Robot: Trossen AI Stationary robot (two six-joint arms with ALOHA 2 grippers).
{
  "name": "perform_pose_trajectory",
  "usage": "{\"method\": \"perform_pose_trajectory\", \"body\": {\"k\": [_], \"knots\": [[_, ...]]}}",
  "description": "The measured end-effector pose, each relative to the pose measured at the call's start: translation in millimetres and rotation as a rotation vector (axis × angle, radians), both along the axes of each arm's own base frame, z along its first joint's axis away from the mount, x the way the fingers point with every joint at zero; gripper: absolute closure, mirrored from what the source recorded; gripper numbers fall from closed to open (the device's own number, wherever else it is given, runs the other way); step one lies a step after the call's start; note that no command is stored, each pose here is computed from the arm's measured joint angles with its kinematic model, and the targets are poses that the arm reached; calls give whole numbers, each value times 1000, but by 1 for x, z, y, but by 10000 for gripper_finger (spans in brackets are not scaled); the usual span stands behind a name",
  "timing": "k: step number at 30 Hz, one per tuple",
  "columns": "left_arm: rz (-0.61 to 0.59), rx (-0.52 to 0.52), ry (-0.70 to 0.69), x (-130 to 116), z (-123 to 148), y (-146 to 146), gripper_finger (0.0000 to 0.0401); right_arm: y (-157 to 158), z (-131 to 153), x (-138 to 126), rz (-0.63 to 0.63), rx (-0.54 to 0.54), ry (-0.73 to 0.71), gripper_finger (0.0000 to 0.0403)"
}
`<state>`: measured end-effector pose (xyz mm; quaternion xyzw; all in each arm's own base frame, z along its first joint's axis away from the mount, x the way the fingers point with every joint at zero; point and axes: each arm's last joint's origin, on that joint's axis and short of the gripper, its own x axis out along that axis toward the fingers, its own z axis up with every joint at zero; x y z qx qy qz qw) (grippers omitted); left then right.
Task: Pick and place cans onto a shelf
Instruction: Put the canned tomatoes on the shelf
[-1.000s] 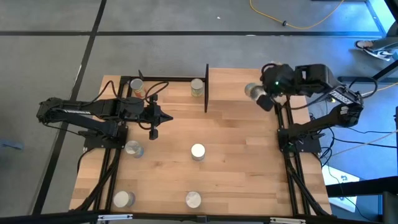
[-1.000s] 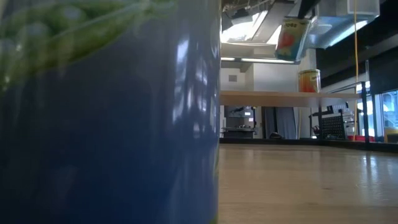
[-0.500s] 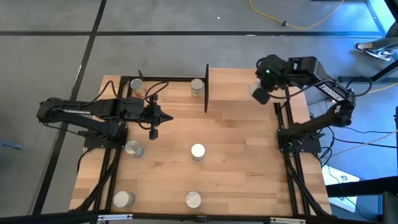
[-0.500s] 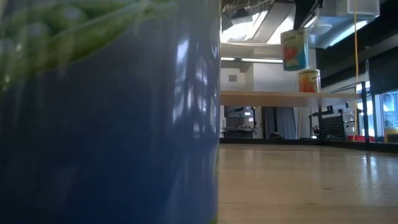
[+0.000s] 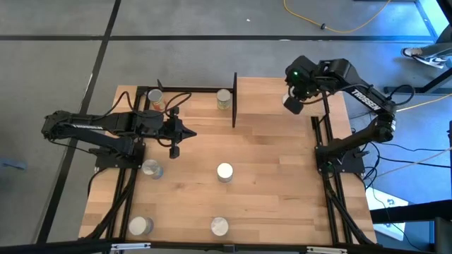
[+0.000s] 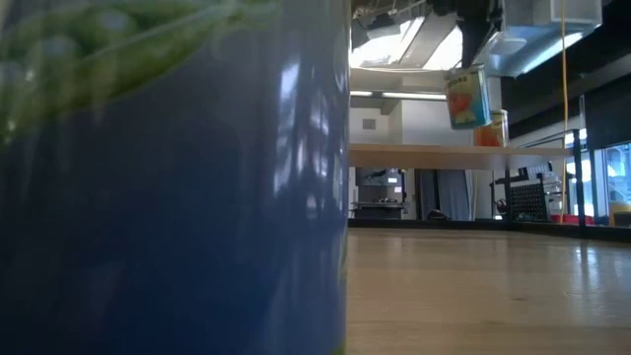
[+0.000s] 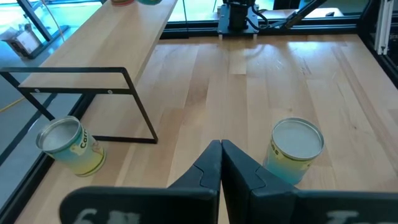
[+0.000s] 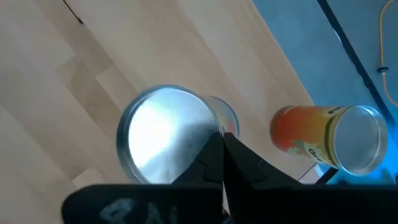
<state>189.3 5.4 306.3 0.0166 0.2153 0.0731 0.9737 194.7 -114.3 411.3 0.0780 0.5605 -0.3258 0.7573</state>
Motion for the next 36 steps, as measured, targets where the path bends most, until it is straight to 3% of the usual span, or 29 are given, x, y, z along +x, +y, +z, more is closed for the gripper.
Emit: {"method": "perform_pose_trajectory", "body": {"k": [19,36], "knots": [[0,0,0,0,0,0,401,-21,-23,-5,-33,61,45,403],[0,-1,0,0,0,0,401,-25,-24,-6,-25,45,43,403]]}}
